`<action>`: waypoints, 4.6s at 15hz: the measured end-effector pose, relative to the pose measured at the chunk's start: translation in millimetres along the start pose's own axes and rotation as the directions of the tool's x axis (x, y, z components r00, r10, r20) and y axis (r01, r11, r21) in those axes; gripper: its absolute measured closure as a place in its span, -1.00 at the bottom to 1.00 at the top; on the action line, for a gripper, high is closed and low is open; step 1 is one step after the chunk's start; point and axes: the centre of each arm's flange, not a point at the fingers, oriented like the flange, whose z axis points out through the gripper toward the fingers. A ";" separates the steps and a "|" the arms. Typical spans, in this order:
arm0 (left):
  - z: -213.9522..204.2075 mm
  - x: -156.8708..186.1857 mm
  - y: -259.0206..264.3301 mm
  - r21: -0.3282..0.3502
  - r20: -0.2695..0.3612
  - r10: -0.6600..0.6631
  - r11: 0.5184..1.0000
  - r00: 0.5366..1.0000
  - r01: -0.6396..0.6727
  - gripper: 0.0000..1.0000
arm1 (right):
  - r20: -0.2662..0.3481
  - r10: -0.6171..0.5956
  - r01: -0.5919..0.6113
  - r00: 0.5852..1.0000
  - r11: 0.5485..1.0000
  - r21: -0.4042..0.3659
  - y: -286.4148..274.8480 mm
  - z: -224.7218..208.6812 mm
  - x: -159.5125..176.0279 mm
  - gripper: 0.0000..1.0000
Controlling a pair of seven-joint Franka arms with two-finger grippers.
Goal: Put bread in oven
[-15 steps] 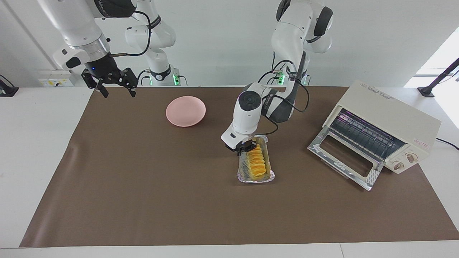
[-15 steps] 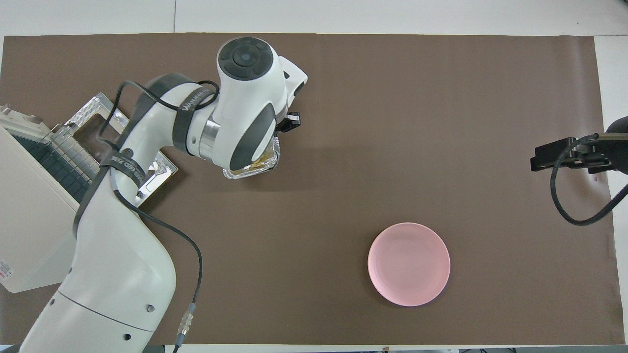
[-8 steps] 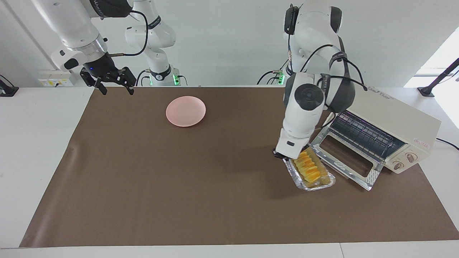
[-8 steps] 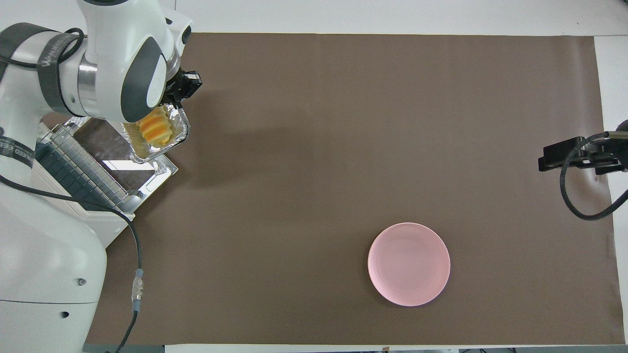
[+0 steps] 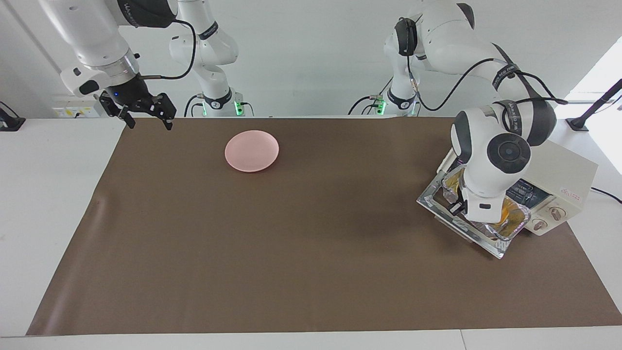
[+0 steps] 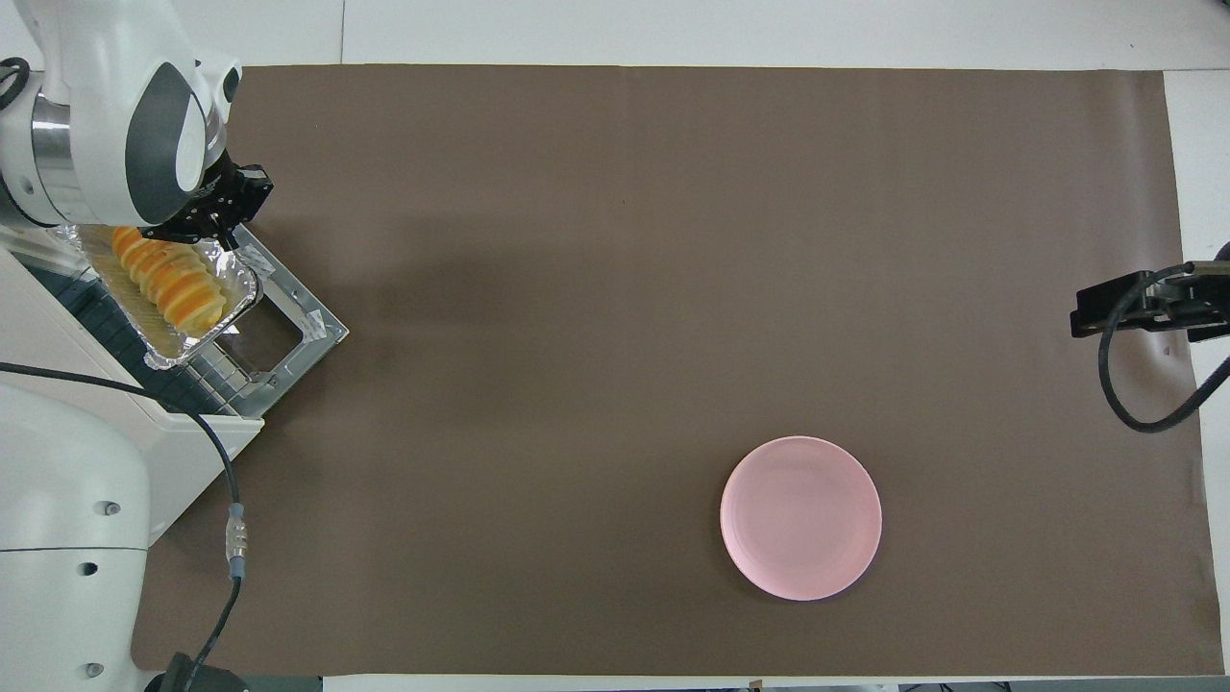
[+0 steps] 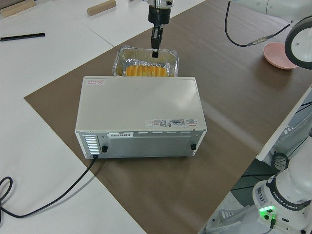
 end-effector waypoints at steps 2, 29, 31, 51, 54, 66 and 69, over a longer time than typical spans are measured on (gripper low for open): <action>11.3 7.2 -12.0 0.015 0.020 -0.033 0.999 0.999 0.033 0.96 | 0.011 -0.001 0.001 1.000 1.000 -0.001 0.1 1.3 -1.0 -1.00; 44.7 18.5 -50.5 -0.001 -0.098 0.151 0.988 0.984 -0.152 -0.91 | 0.031 -0.002 0.003 1.000 1.000 -0.007 0.3 3.0 -3.3 -1.00; 20.2 14.9 -39.6 -0.014 -0.159 0.234 0.971 0.959 -0.239 -1.00 | 0.031 -0.003 0.003 1.000 1.000 -0.007 0.2 3.0 -3.3 -1.00; -120.8 -106.6 -152.9 -0.292 -0.010 0.641 0.732 0.767 -0.616 -1.00 | 0.031 -0.003 0.003 1.000 1.000 -0.007 0.1 3.0 -3.3 -1.00; -125.5 -112.6 -149.9 -0.283 -0.023 0.662 0.714 0.749 -0.640 -1.00 | 0.031 -0.003 0.003 1.000 1.000 -0.007 0.1 3.0 -3.3 -1.00; -139.8 -118.9 -147.5 -0.241 -0.081 0.654 0.719 0.752 -0.652 -1.00 | 0.031 -0.003 0.003 1.000 1.000 -0.007 0.1 3.0 -3.3 -1.00; -138.9 -132.1 -157.3 -0.240 -0.081 0.654 0.720 0.752 -0.652 -1.00 | 0.031 -0.003 0.003 1.000 1.000 -0.007 0.1 3.0 -3.3 -1.00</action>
